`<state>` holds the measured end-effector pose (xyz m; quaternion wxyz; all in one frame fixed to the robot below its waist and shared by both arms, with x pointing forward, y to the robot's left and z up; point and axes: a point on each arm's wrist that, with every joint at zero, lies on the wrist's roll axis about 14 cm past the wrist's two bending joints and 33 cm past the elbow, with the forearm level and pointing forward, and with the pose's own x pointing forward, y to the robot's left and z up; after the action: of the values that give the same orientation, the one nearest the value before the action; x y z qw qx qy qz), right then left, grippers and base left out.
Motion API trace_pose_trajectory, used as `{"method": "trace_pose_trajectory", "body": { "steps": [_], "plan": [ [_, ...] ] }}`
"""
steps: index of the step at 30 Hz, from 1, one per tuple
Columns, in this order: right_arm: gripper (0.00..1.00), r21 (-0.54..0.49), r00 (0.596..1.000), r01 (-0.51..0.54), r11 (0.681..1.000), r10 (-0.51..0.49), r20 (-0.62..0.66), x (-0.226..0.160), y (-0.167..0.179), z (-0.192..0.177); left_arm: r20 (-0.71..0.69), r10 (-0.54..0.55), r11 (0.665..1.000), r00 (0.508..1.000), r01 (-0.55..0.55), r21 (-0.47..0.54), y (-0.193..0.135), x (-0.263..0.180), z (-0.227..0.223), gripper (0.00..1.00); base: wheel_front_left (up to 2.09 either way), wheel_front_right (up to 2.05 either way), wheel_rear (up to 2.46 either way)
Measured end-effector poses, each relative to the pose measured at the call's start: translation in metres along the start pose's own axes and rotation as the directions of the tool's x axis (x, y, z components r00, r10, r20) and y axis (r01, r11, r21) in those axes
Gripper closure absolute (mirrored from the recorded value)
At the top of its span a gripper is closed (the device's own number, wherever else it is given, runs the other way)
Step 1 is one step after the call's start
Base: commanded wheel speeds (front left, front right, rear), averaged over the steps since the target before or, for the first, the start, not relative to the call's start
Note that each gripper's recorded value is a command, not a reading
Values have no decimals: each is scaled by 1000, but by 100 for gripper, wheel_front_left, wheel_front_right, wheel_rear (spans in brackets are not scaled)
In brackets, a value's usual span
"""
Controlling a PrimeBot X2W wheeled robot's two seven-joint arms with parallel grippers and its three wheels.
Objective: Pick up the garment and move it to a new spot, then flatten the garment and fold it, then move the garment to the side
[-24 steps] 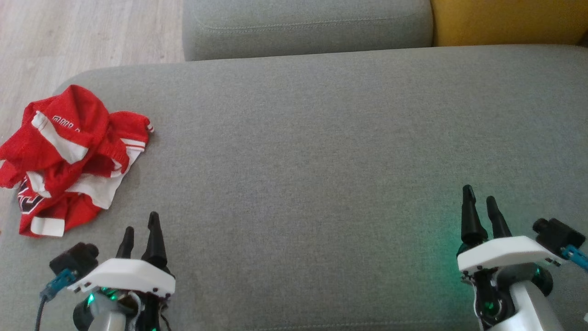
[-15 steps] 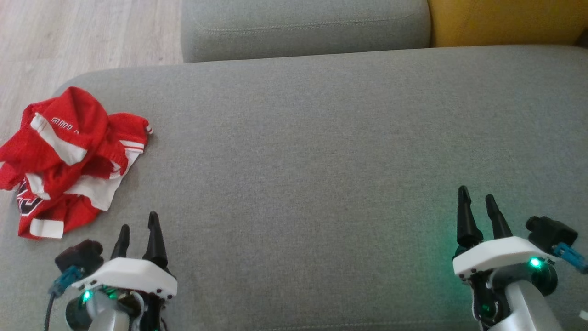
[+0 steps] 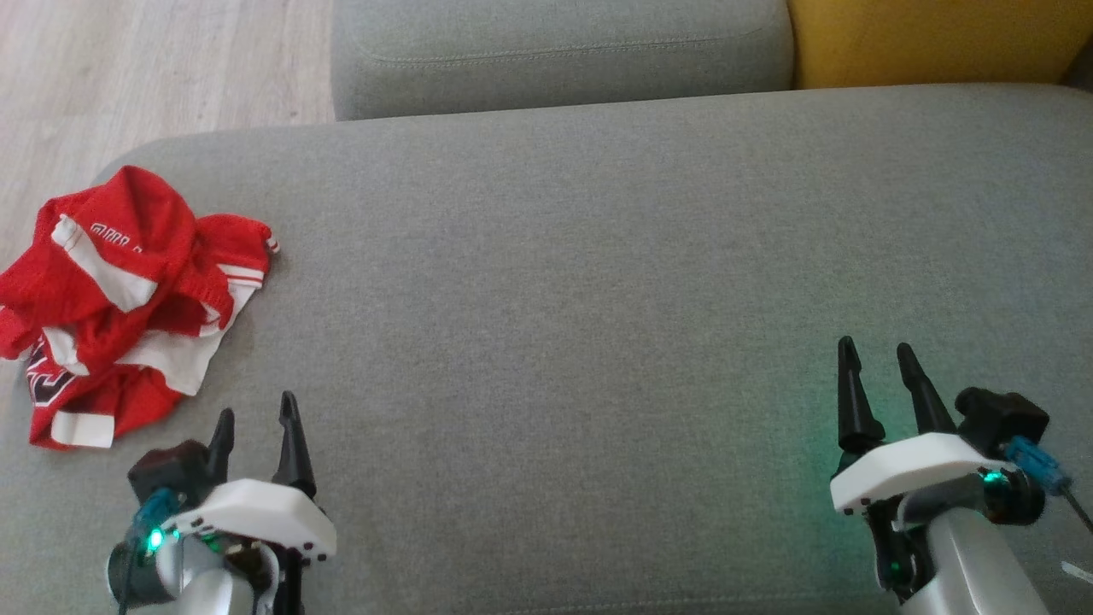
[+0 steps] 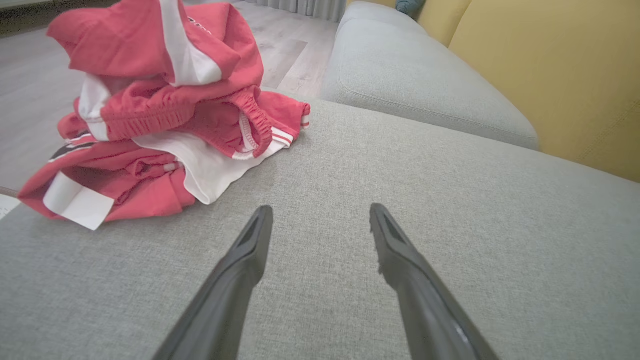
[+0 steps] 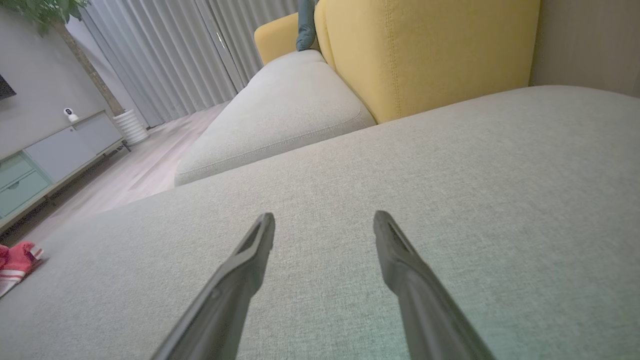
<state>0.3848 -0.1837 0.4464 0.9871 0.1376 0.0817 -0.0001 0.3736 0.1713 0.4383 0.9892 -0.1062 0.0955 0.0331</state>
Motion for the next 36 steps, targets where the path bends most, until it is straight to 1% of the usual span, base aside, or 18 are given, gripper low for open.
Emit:
{"method": "trace_pose_trajectory", "body": {
  "steps": [10,23,26,36],
  "plan": [
    [0,-119,999,-17,993,22,41,2,3,11,48,-14,991,999,8,135,-4,1,8,0,0,0,0],
    [0,-264,996,-48,963,66,59,4,10,16,117,-61,956,991,25,292,-16,5,22,0,0,0,0],
    [0,-266,995,-45,963,67,73,6,10,21,117,-65,955,991,28,295,-18,6,22,0,0,0,0],
    [0,-265,995,-44,963,64,70,7,10,20,117,-60,956,991,24,293,-16,7,22,0,0,0,0]
  ]
}}
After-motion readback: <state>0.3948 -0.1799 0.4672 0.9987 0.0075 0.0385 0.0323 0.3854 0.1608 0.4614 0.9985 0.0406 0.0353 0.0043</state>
